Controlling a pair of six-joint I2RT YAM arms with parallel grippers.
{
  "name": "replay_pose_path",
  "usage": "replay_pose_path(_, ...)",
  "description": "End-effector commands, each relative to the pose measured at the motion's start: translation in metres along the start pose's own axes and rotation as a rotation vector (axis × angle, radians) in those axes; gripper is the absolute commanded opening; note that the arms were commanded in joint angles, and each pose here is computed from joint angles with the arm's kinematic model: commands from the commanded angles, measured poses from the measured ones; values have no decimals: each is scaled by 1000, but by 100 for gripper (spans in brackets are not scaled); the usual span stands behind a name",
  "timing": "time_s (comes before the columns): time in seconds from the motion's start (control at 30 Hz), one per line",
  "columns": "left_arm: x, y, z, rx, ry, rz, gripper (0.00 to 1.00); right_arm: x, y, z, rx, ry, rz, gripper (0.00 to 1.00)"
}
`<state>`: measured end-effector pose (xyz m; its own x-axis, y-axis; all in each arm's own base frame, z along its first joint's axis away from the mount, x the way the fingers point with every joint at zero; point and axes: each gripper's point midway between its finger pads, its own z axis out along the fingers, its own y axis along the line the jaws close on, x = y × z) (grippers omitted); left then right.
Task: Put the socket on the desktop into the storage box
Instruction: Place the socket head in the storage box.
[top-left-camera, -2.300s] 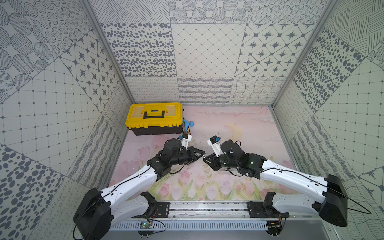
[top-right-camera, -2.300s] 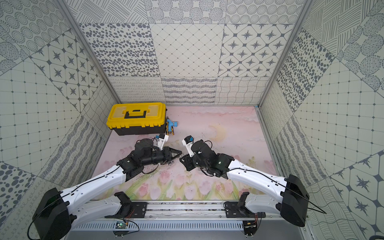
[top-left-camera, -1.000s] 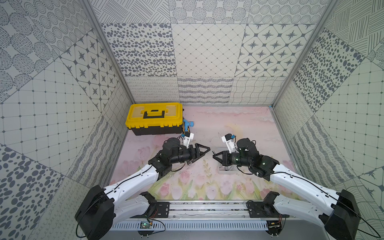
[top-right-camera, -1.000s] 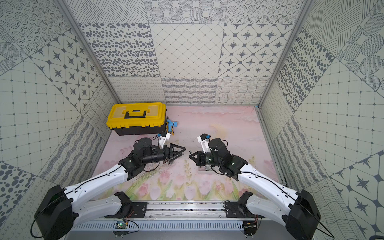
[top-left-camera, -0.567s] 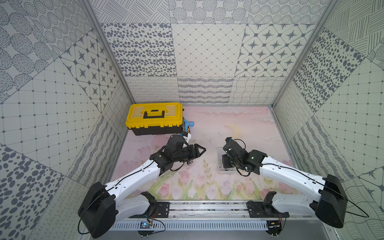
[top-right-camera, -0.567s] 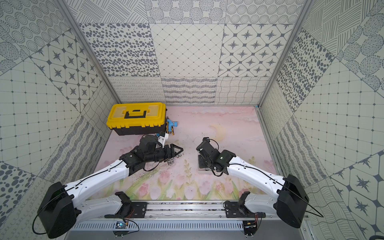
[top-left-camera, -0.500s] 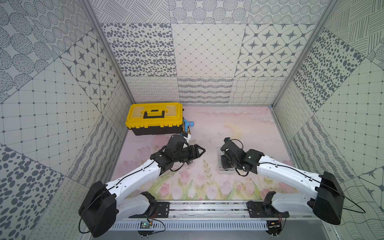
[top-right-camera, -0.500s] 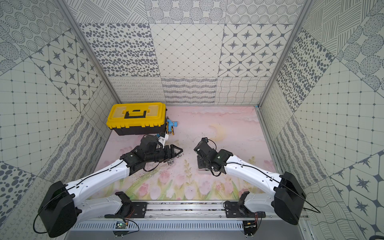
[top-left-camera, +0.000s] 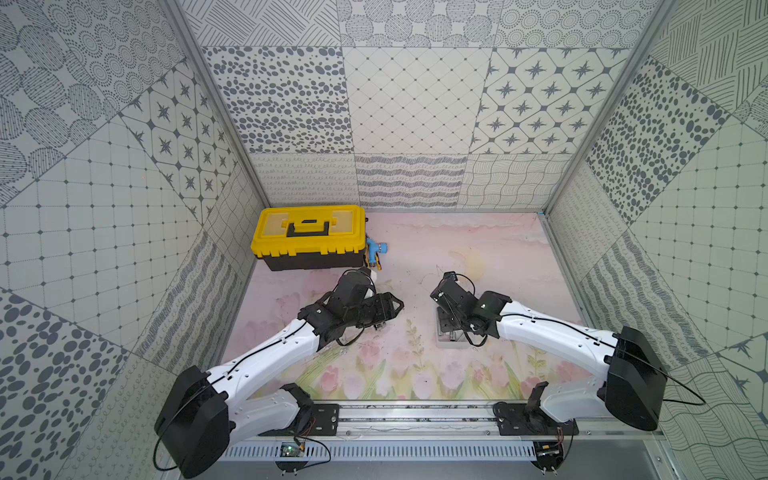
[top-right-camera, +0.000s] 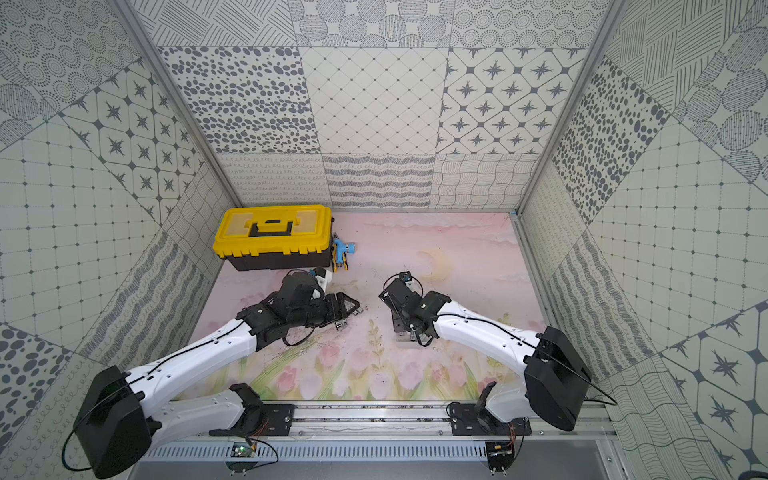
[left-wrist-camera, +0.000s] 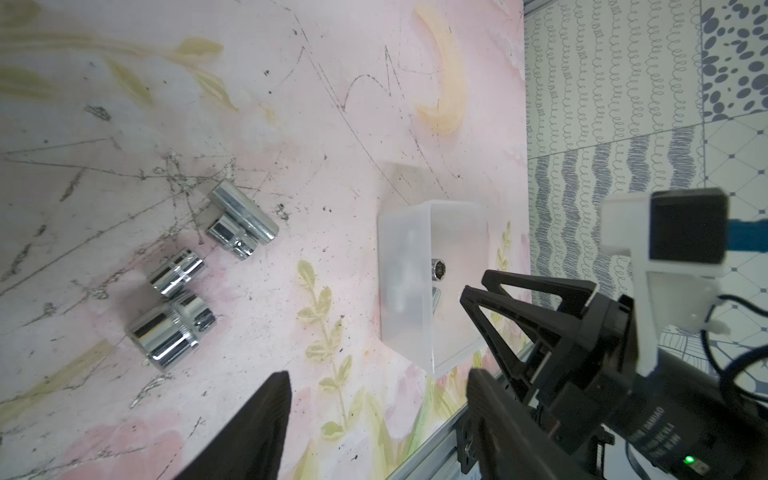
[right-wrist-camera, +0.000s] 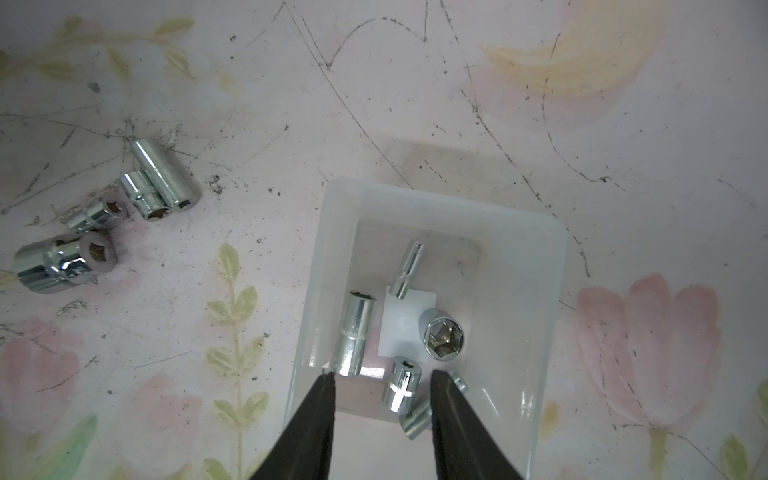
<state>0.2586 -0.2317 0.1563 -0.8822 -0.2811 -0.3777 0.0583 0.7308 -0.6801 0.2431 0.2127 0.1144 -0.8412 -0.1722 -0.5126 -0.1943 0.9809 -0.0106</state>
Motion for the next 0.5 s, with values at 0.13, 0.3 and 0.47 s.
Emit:
replay_pose_path(0.13, -8, 25, -5, -138, -46, 17, 73, -16, 13, -37, -53, -112, -30, 50)
replay_pose_path(0.3, -14, 41, -15, -239, -88, 34, 73, -16, 27, -62, -134, -189, -50, 43)
replay_pose_path(0.47, -14, 57, -21, -314, -103, 35, 73, -17, 39, -83, -278, -254, -8, 31)
